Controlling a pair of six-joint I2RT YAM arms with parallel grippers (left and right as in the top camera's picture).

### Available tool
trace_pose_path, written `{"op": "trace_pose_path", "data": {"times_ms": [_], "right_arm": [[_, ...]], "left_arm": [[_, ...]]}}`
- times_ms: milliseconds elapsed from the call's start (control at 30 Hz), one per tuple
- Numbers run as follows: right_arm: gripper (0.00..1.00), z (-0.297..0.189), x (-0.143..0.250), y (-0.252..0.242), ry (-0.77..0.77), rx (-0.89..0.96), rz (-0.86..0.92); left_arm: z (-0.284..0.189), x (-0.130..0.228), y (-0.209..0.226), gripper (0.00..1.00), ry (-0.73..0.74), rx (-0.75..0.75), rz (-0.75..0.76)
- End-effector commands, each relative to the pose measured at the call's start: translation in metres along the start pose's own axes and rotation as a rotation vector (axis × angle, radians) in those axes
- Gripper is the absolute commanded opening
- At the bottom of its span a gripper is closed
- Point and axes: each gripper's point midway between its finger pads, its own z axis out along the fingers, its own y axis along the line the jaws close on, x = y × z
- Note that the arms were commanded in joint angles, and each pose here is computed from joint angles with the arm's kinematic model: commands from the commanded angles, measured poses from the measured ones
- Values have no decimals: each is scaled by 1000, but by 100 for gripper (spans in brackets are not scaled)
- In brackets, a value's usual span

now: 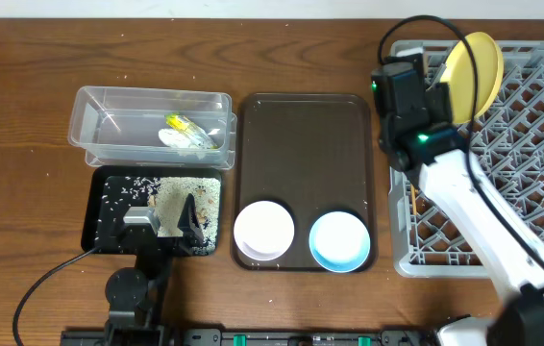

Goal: Sort waste into correct bins and load items into the dishwasher rack
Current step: 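Reach the right gripper down to the light-blue bowl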

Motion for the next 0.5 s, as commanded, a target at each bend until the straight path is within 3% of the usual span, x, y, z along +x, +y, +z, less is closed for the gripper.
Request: {"op": "trace_pose_path", "data": {"times_ms": [0,133,267,467], "right_arm": [[65,-47,3,85,95,-579,189],[60,-73,59,121,344,-779,138],[55,-81,128,127,590,-723,35],[50,-70,174,118,683,-606,-27]], "left_arm": [[1,14,4,91,37,-9,11],[1,14,4,90,37,-9,11],[1,14,4,90,37,-10,11],[1,14,4,91,37,-9,11]]}}
